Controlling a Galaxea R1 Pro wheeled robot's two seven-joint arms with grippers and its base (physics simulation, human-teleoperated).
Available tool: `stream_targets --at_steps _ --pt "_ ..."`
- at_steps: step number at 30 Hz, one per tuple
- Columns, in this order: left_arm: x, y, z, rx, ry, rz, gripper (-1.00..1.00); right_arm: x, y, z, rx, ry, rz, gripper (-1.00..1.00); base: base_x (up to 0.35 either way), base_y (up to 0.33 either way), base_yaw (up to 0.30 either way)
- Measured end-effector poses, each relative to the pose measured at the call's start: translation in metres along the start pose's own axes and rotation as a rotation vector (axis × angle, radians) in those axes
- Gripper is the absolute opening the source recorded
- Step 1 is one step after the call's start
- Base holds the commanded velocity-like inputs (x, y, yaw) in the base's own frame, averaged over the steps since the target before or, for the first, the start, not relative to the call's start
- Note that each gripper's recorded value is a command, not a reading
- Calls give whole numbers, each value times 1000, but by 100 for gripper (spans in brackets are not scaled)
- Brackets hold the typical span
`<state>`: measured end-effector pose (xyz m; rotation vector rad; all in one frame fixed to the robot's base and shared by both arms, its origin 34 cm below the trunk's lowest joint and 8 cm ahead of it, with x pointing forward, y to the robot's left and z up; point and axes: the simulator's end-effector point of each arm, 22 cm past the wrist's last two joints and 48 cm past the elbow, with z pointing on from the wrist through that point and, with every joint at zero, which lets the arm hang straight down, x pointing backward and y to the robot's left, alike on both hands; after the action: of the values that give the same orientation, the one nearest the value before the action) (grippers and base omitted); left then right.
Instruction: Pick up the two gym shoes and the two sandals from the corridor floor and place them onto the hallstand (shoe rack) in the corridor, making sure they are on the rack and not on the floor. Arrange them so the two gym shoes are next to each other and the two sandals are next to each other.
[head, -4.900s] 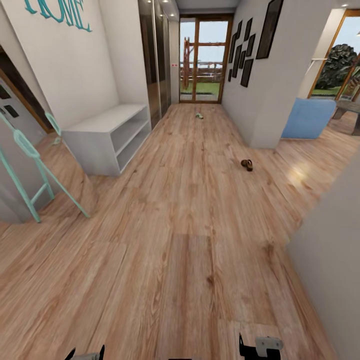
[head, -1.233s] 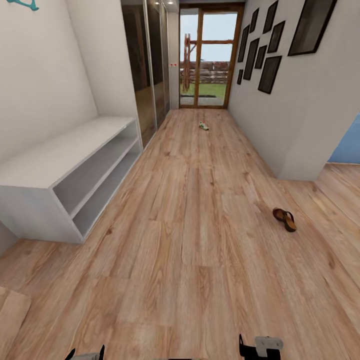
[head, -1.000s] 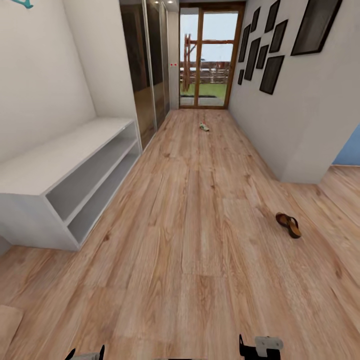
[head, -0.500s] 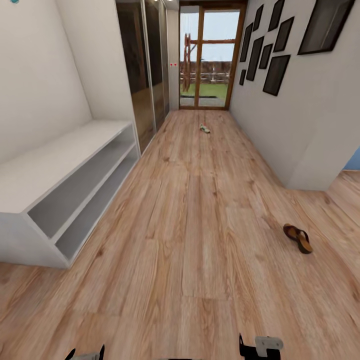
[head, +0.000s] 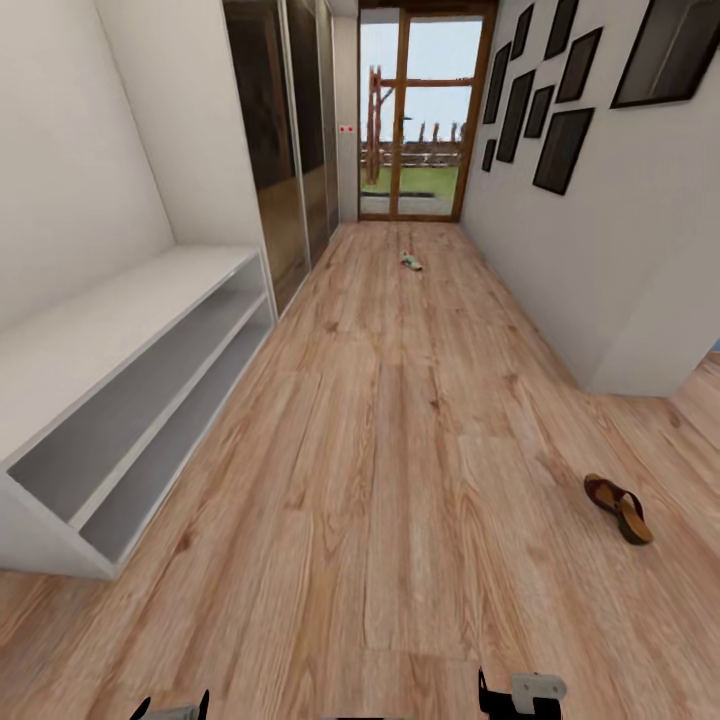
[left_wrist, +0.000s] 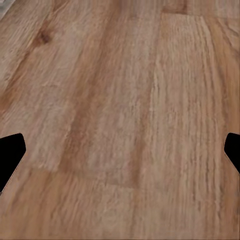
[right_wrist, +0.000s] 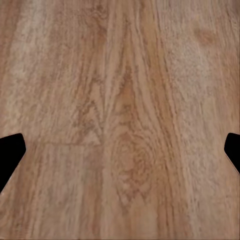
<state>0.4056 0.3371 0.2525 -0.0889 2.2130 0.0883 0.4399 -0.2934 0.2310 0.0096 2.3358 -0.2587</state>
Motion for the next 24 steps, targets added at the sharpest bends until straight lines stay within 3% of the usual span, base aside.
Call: stream_targets --at_steps 24 --pt "0 0 0 0 0 0 100 0 0 0 0 -1 0 100 338 0 0"
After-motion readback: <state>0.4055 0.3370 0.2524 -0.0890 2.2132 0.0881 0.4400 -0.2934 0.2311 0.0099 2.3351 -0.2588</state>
